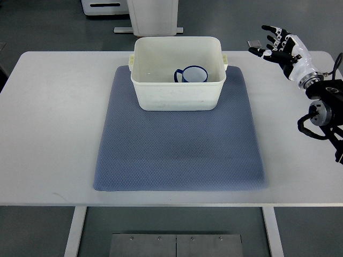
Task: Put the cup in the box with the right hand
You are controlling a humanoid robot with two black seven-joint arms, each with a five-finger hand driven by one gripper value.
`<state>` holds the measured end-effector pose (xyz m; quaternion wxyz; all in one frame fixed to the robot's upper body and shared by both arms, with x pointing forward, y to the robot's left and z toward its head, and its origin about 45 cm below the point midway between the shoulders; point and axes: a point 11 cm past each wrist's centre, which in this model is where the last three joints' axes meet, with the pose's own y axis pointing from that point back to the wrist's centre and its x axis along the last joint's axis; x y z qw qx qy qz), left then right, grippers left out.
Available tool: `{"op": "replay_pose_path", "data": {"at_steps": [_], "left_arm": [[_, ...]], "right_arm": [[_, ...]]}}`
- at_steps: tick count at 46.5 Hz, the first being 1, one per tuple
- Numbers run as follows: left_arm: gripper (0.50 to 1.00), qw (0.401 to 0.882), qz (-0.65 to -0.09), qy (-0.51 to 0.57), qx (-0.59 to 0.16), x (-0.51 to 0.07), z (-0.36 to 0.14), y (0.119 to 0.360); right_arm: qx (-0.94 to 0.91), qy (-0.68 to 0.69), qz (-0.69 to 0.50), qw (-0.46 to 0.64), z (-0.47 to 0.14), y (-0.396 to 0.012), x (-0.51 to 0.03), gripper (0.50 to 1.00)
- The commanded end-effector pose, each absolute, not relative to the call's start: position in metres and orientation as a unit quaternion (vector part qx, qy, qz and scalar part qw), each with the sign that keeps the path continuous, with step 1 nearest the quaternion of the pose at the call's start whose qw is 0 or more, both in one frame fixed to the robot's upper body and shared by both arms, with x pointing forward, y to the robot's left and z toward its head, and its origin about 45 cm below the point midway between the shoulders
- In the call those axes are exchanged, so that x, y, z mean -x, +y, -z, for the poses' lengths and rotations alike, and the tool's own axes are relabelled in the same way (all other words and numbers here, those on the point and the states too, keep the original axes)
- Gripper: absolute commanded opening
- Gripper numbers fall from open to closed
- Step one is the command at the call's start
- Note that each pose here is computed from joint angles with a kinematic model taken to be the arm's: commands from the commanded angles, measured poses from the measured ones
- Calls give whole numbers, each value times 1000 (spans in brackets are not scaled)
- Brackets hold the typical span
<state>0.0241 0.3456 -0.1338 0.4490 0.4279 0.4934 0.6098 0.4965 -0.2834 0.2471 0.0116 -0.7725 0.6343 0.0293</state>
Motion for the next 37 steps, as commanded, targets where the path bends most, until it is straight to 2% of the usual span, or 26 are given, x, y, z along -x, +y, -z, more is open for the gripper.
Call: {"op": "replay_pose_path", "data": {"at_steps": [1,21,37], "left_arm": [[1000,449,-610,493,-428,-24,134,346],[1000,449,-610,493,-428,-24,134,346],[1000,449,-610,493,-428,-24,134,346]], "right_arm": [[771,636,-33,7,-242,-286,-494,1000],[766,641,-53,1,-224,-296,-485,1000],[738,657,-142,55,-197,-294,-473,1000]]}}
